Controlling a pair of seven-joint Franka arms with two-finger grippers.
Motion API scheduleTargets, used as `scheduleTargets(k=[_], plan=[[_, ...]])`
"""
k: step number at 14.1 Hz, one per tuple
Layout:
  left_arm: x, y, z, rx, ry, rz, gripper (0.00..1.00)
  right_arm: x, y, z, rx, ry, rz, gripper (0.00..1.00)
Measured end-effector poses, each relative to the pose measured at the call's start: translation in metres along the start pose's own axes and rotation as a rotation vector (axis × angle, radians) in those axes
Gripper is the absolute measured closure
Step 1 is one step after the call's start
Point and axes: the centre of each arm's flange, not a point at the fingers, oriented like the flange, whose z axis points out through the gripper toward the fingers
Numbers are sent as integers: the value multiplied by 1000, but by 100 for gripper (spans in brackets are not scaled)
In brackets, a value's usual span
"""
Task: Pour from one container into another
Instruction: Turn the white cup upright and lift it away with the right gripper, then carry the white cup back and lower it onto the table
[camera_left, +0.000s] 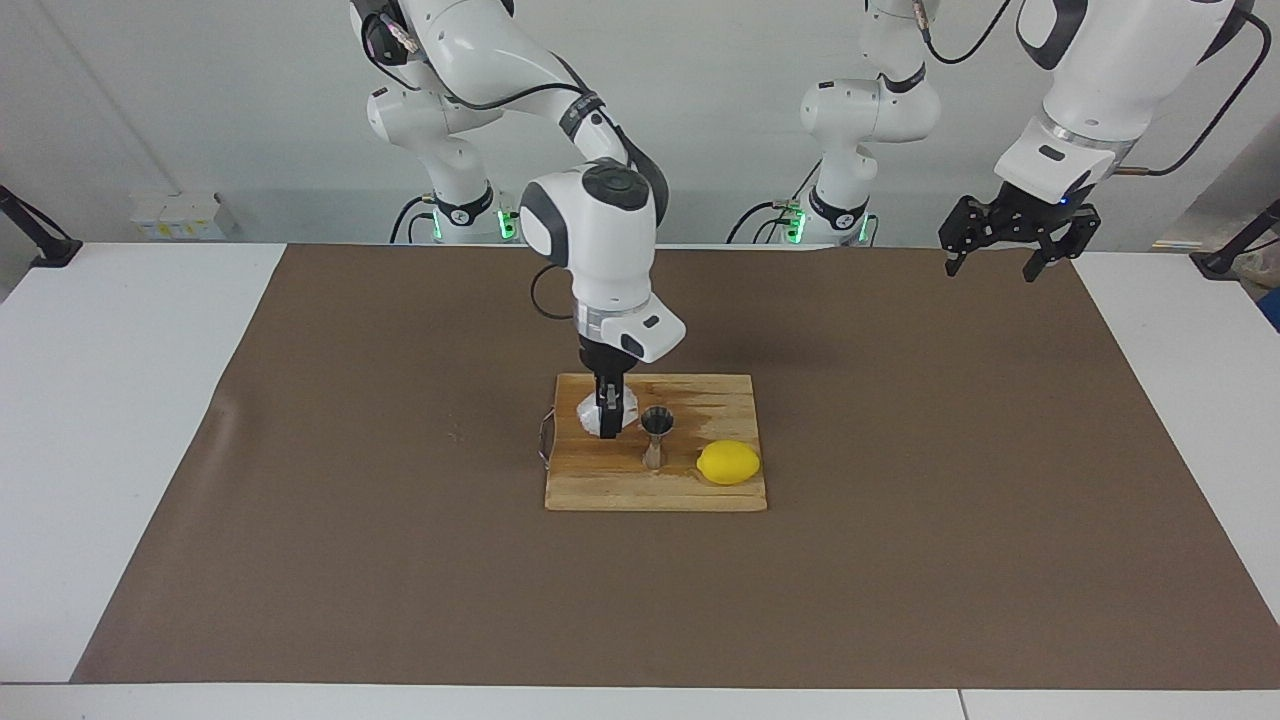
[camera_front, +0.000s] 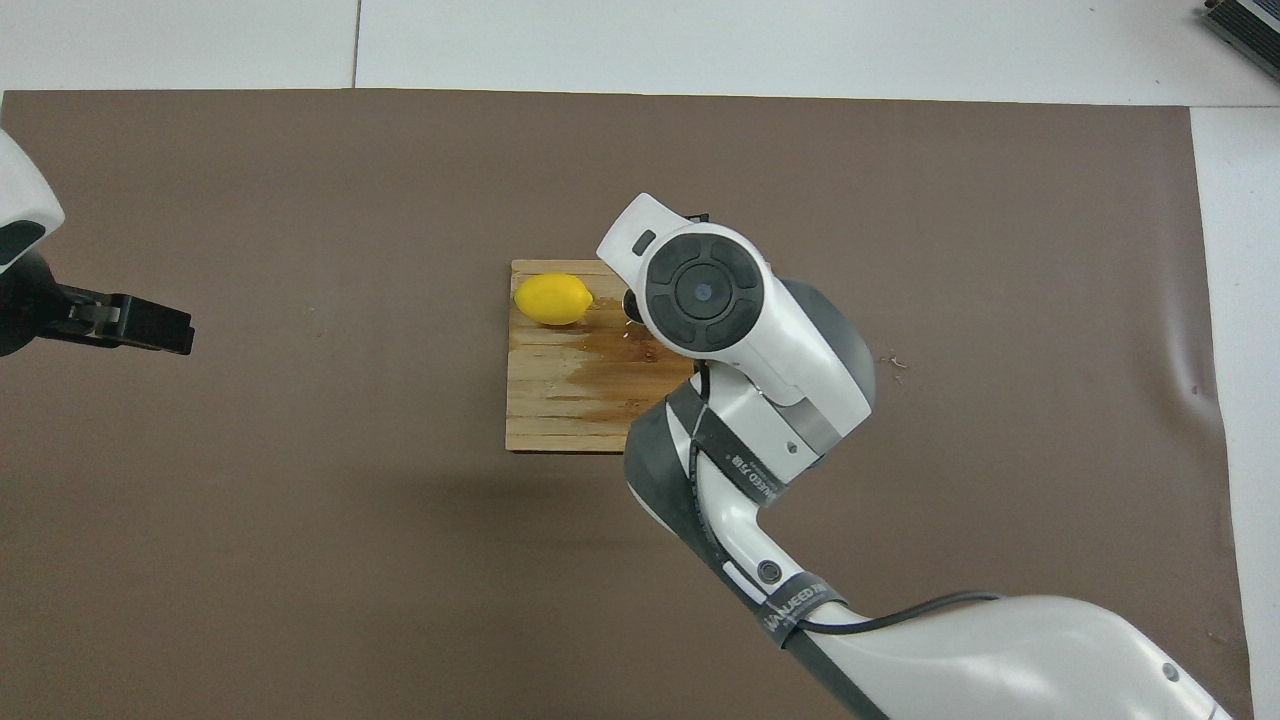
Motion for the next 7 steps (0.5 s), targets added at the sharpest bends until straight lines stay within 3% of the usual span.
scheduleTargets(k=[7], plan=[[0, 0, 0, 0, 0, 0, 0, -162, 31, 28, 94, 340, 68, 52]])
